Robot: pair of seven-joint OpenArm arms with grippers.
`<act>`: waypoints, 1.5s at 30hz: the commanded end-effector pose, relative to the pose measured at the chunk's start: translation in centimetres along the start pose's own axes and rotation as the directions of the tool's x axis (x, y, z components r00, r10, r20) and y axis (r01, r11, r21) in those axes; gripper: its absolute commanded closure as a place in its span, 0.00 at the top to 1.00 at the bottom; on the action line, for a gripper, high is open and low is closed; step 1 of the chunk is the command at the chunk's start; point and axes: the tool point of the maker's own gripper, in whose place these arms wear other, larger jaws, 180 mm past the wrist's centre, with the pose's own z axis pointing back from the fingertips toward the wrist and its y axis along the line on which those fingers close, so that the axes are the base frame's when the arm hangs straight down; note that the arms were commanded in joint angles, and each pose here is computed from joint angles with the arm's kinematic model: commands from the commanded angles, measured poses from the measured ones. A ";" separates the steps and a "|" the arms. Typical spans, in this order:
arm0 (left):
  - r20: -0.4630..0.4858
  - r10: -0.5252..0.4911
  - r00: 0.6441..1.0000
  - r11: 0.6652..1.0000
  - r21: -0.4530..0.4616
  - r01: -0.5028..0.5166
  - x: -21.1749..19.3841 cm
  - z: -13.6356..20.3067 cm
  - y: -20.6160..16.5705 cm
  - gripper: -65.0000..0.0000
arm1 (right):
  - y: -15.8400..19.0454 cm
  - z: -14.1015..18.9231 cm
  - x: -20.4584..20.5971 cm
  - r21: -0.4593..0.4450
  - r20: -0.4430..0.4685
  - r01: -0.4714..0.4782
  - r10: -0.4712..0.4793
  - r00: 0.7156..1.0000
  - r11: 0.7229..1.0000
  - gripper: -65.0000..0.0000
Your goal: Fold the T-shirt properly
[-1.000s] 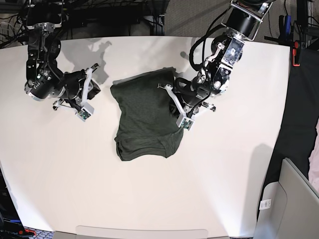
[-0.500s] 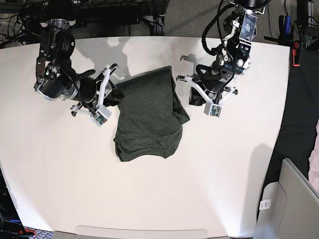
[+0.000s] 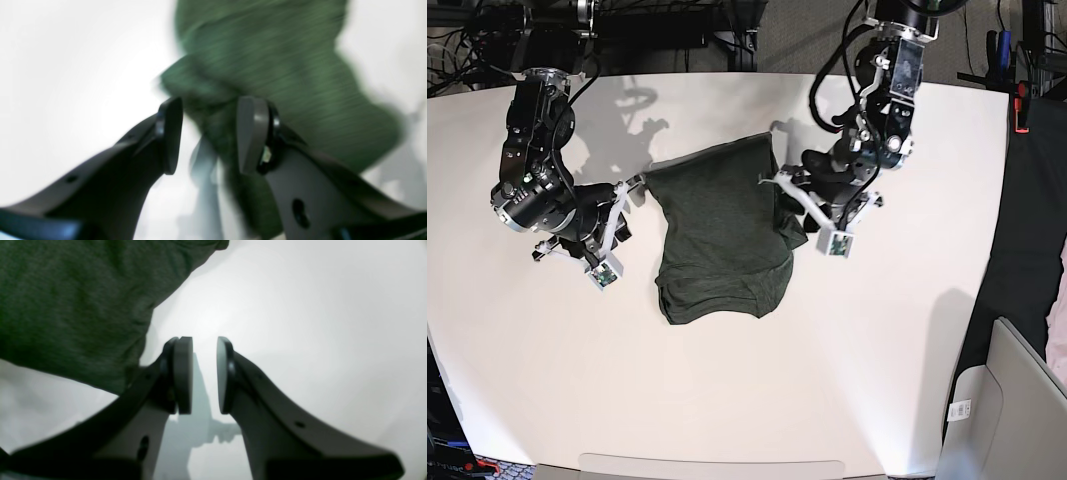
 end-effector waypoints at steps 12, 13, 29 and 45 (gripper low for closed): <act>0.029 0.102 0.994 0.989 -0.113 -0.098 1.2 -0.1 -2.4 0.41 | -2.3 1.2 0.7 -0.050 0.055 0.047 -0.044 0.997 0.998 0.17; 0.028 0.110 0.994 0.987 -0.121 -0.105 1.2 -0.1 -2.5 0.41 | -2.3 1.2 0.6 -0.049 0.054 0.048 -0.045 0.998 0.998 0.17; -0.033 0.134 0.990 0.986 -0.099 -0.136 -1.0 -1.3 -1.7 0.12 | -3.6 1.7 -0.8 -0.079 0.045 0.102 -0.098 0.994 0.992 0.17; 0.009 0.129 0.992 0.985 -0.113 -0.127 -0.6 0.9 -2.5 0.07 | -3.5 1.2 -1.0 -0.068 0.035 0.111 -0.109 0.993 0.991 0.17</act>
